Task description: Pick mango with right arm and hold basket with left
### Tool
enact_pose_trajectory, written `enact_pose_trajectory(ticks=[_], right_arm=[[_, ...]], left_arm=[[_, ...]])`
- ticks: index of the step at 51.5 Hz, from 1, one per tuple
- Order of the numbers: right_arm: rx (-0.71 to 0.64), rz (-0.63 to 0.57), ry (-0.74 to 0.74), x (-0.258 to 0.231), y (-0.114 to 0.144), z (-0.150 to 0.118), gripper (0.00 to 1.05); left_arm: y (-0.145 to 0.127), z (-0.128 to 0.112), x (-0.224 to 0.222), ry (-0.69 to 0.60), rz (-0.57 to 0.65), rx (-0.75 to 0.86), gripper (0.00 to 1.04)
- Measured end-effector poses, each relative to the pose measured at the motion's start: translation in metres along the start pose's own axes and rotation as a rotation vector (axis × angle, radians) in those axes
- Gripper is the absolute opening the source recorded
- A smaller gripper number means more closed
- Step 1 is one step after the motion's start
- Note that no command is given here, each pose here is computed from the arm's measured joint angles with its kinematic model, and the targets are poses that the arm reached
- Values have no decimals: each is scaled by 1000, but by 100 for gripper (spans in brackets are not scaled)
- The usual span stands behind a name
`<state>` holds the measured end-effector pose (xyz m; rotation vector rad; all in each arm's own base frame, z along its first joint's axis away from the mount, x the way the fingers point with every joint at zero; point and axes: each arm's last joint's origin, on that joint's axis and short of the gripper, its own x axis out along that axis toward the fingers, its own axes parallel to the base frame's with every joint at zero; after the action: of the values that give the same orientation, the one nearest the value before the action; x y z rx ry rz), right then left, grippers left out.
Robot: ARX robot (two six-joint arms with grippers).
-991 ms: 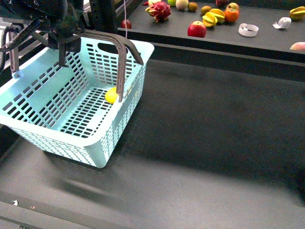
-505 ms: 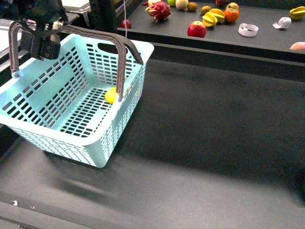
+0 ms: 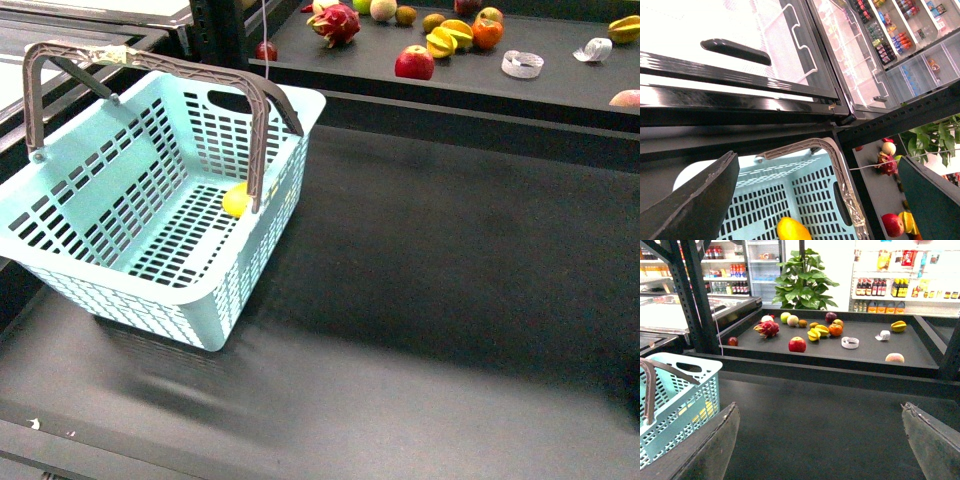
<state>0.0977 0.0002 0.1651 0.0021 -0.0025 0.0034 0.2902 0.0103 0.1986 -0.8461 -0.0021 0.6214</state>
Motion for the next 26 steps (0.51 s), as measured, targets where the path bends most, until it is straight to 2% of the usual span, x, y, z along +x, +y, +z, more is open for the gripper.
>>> enact_pose_trajectory(ticks=[11,12,16,19,23,26], right_arm=[[0,0,0,0,0,0,97],[0,0,0,0,0,0,97],[0,0,0,0,0,0,97],[0,0,0,0,0,0,97],[0,1,0,0,0,0,97],[0,0,0,0,0,0,97]], left_arm=[[0,0,-1,6,-7,14,99],[0,-1,-1,29,-39,33,97],[6,-5,-9,134,-348,221,83],[12,-7,-20,137,-521,422,72],[21,-6,-34,81,-605,645,58],[27,-3,-43,47,-615,727,47]])
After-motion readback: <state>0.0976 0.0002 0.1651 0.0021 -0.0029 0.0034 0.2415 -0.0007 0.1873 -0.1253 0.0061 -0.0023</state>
